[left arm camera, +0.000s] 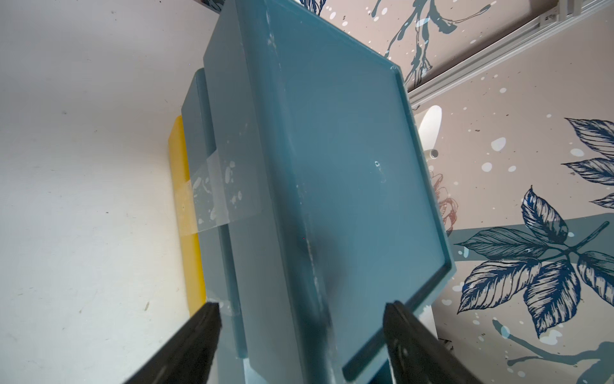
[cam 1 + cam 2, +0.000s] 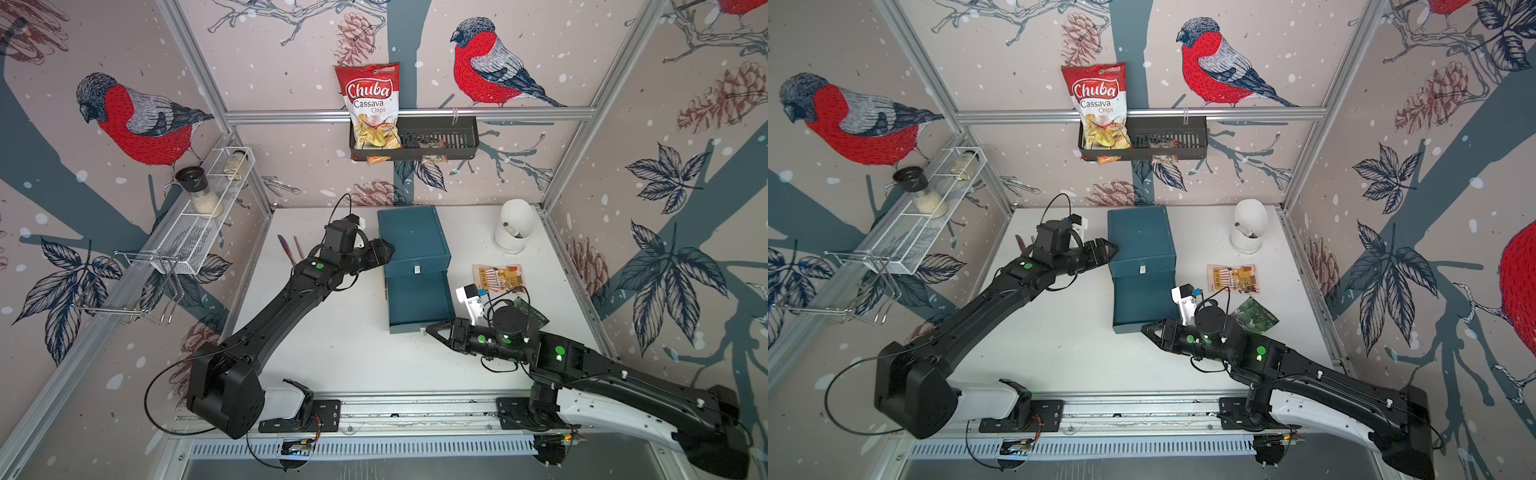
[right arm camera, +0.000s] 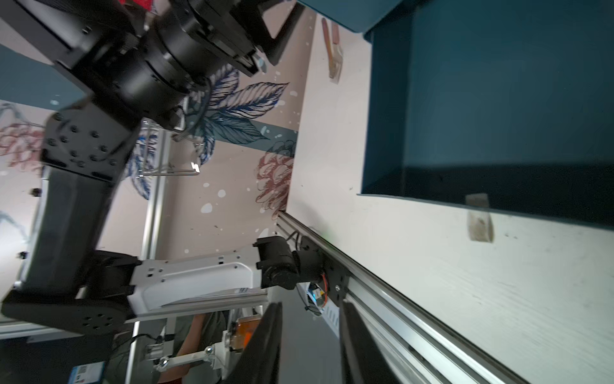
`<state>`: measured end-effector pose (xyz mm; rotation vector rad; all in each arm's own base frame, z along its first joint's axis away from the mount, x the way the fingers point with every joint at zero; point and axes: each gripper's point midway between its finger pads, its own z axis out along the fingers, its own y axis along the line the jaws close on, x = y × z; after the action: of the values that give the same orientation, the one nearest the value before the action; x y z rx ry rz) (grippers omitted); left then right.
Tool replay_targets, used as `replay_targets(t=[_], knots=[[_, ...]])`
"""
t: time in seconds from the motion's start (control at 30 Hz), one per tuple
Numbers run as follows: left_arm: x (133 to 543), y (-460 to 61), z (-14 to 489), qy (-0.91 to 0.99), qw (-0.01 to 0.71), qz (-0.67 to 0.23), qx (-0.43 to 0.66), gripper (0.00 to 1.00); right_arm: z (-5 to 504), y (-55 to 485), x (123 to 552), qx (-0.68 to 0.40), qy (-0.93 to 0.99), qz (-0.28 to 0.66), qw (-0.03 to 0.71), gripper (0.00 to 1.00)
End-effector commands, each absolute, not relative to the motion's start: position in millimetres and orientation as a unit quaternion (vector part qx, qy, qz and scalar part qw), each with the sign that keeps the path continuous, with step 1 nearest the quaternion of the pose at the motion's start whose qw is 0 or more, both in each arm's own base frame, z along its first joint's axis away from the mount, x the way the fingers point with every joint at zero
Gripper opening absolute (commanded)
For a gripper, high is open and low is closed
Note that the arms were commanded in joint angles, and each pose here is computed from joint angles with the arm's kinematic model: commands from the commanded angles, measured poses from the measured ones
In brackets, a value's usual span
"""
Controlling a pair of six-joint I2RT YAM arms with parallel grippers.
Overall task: Take the seed bags out of the drawer
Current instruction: Close the drawer of the storage box.
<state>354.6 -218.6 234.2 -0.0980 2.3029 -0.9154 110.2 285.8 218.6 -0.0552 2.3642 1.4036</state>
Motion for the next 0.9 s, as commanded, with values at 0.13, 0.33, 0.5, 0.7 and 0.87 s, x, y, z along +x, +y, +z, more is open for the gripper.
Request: replay_targets(t=[0.13, 0.33, 0.5, 0.7, 0.87], knots=[[367, -219, 217, 0.891, 0.321, -0.322, -0.021, 0.78, 152, 256, 113, 0.021, 0.908, 0.340, 0.245, 0.35], [369, -217, 197, 0.903, 0.307, -0.301, -0.021, 0.72, 136, 277, 120, 0.014, 0.904, 0.334, 0.265, 0.50], [364, -206, 182, 0.913, 0.305, -0.269, -0.020, 0.63, 126, 291, 140, 0.002, 0.908, 0.300, 0.291, 0.50], [357, -193, 166, 0.926, 0.299, -0.231, -0.014, 0.51, 127, 305, 164, -0.005, 0.907, 0.282, 0.312, 0.37], [351, -189, 154, 0.932, 0.295, -0.211, 0.005, 0.42, 130, 316, 181, -0.010, 0.903, 0.278, 0.326, 0.28]])
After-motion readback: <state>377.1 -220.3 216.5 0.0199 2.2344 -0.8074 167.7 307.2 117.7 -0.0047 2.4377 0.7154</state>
